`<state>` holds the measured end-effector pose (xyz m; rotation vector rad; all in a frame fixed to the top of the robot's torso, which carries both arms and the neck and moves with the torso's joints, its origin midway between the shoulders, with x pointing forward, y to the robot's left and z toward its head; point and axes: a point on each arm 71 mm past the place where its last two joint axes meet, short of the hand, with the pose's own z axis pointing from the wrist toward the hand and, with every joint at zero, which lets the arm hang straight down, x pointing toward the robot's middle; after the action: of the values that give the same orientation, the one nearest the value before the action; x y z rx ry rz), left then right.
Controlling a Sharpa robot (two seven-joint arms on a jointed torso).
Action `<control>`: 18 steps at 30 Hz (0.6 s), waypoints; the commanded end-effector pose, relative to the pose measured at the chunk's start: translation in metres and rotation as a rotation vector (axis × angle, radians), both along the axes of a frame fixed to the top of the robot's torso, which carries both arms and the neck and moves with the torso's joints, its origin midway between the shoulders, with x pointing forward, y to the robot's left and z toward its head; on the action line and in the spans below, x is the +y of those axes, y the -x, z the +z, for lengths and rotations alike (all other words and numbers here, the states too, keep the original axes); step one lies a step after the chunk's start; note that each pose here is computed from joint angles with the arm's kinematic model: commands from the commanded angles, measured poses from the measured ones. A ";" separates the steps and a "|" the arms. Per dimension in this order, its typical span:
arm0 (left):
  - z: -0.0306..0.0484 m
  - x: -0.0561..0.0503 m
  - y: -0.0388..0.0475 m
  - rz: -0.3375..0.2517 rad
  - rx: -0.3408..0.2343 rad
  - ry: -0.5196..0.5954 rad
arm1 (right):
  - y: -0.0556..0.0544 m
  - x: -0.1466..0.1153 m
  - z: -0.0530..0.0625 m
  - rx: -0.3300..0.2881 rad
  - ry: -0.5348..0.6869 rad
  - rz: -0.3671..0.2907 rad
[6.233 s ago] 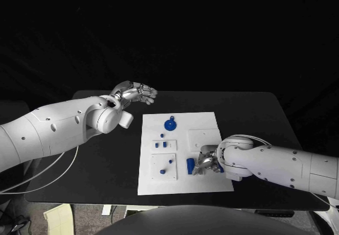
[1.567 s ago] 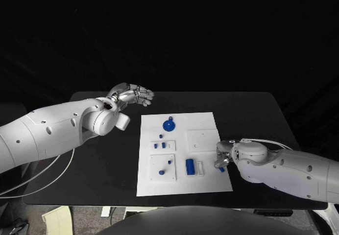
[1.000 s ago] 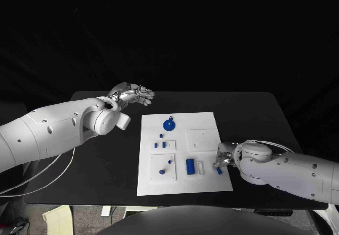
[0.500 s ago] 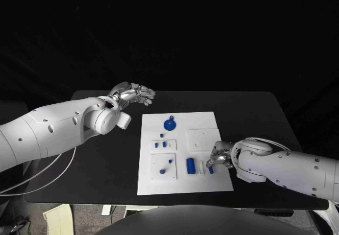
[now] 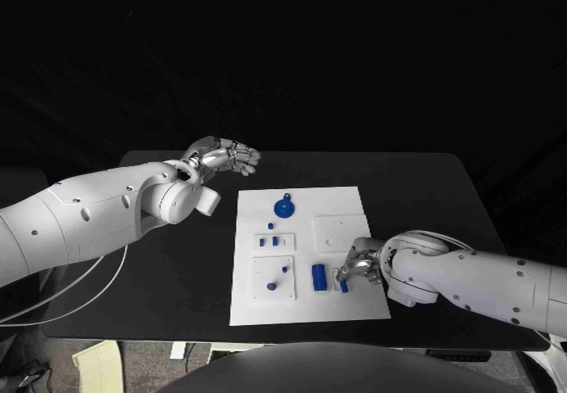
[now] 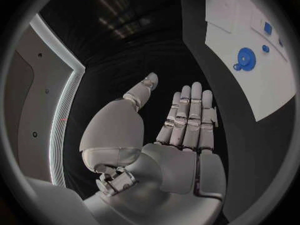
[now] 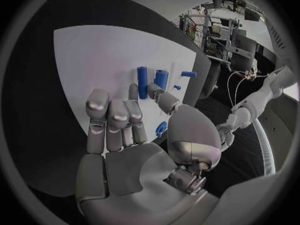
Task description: Assemble the parts on the task board
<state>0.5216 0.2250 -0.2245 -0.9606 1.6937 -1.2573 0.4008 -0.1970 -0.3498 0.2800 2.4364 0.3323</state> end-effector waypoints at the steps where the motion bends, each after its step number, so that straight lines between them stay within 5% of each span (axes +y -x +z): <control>1: 0.0011 -0.003 0.0004 -0.014 -0.005 0.008 | -0.001 0.003 -0.002 0.016 -0.013 0.005; 18: 0.0010 -0.003 0.0007 -0.018 -0.003 0.007 | -0.007 0.008 -0.007 0.015 -0.007 0.016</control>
<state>0.5213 0.2241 -0.2245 -0.9599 1.6956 -1.2593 0.4085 -0.1920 -0.3555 0.2875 2.4383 0.3295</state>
